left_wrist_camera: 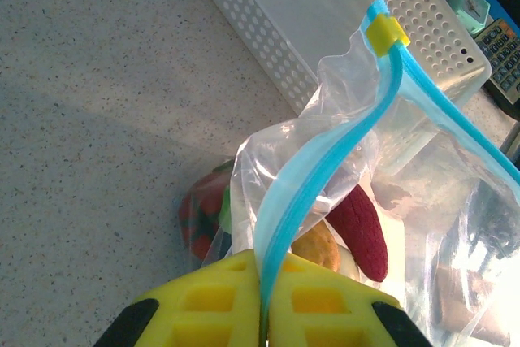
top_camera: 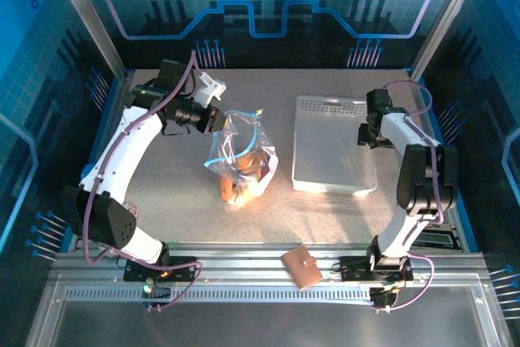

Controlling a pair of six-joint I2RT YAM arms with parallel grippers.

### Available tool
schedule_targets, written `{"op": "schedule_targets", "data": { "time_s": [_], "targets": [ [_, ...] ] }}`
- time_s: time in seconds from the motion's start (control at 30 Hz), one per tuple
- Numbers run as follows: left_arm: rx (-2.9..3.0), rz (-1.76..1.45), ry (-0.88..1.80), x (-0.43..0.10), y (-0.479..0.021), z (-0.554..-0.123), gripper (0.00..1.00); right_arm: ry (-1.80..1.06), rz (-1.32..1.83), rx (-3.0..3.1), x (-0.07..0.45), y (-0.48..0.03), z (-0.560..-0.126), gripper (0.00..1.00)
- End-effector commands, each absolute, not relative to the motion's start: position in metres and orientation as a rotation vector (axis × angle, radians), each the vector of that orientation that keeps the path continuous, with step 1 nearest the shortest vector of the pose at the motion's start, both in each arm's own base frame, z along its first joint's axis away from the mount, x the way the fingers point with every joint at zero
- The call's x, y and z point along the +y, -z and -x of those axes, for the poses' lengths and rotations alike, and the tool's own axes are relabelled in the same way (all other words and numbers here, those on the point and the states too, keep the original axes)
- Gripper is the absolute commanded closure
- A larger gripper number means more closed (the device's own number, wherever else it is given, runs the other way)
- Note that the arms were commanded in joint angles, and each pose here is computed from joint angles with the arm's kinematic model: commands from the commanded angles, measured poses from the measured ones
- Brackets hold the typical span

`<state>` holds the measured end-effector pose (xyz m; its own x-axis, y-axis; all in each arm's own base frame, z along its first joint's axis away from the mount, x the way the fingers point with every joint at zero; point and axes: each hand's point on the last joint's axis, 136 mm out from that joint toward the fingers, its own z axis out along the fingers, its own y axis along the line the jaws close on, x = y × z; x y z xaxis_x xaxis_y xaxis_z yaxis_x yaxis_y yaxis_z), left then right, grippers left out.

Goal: Place the food in the zip-top bag and seal the zipper

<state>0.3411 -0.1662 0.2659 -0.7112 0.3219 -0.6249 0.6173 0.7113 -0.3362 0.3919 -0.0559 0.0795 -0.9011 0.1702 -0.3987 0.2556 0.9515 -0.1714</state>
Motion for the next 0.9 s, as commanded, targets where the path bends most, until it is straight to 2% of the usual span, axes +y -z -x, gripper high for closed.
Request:
{"op": "schedule_targets", "data": {
  "time_s": [0.0,0.17,0.23,0.4,0.5,0.57,0.73,0.87],
  "targets": [
    [2.352,-0.711,0.75,-0.164,-0.272,-0.34,0.91,0.047,-0.206,2.553,-0.021,-0.119,-0.412,0.3],
    [2.329,-0.698,0.772,-0.168,-0.276,-0.347,0.91,-0.253,0.016,2.268,0.038,-0.2,-0.423,0.21],
    [2.306,-0.701,0.805,-0.172,-0.282,-0.348,0.91,-0.344,0.12,2.177,0.063,-0.23,-0.419,0.21],
    [2.25,-0.728,0.875,-0.182,-0.295,-0.353,0.91,-0.832,0.522,1.811,0.154,-0.286,-0.382,0.35],
    [2.247,-0.742,0.899,-0.185,-0.296,-0.351,0.91,-1.073,0.62,1.68,0.181,-0.29,-0.373,0.45],
    [2.237,-0.756,0.912,-0.186,-0.299,-0.347,0.91,-1.201,0.652,1.643,0.193,-0.283,-0.376,0.47],
    [2.222,-0.776,0.92,-0.186,-0.303,-0.34,0.91,-1.434,0.726,1.54,0.225,-0.273,-0.375,0.38],
    [2.235,-0.782,0.92,-0.186,-0.301,-0.34,0.9,-1.535,0.771,1.481,0.247,-0.271,-0.372,0.36]
  ]
}}
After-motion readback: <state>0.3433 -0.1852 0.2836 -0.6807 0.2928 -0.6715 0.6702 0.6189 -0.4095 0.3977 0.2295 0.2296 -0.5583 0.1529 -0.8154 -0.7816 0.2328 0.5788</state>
